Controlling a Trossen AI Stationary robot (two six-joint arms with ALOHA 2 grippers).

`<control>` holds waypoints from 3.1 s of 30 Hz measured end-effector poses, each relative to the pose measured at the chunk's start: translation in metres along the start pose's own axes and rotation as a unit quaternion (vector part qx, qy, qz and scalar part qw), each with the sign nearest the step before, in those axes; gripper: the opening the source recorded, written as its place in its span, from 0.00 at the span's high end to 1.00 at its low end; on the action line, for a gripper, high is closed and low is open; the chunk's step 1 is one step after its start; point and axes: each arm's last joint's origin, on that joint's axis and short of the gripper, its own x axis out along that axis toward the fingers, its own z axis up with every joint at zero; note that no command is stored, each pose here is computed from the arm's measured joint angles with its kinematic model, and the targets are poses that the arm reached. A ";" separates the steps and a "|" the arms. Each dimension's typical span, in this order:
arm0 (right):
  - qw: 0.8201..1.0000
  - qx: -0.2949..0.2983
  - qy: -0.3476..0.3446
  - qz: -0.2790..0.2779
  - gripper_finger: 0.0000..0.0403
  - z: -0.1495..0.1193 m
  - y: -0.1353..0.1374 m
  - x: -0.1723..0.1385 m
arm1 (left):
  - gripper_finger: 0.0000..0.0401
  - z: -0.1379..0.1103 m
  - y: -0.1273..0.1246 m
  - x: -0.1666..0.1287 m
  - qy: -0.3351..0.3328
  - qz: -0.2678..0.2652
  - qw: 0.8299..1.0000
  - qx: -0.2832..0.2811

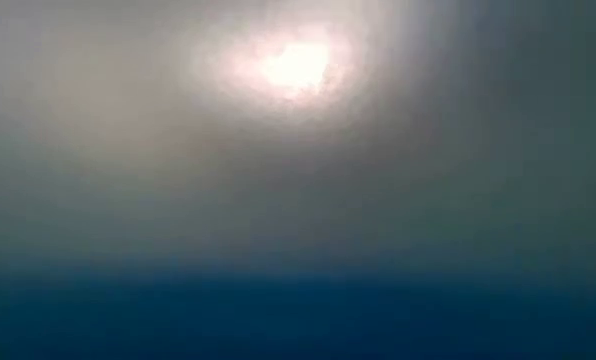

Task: Pick & place jewel cases by type
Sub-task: Put the blue CD case into the green bin, then return to Home Position

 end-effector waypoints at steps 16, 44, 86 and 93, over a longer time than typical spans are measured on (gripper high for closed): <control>1.000 0.002 0.005 0.001 0.99 -0.001 0.000 0.000 | 0.94 -0.013 0.017 0.024 0.032 0.063 0.997 -0.023; 1.000 -0.007 0.006 0.001 0.99 -0.001 0.000 0.000 | 0.38 0.032 0.021 0.003 0.052 0.137 0.986 0.075; 0.929 0.053 -0.153 -0.334 0.99 -0.002 0.080 -0.145 | 1.00 0.253 0.215 -0.074 -0.188 -0.082 0.931 0.302; 0.924 0.069 -0.156 -0.343 0.99 -0.002 0.079 -0.144 | 1.00 0.226 0.254 -0.066 -0.232 -0.113 0.931 0.259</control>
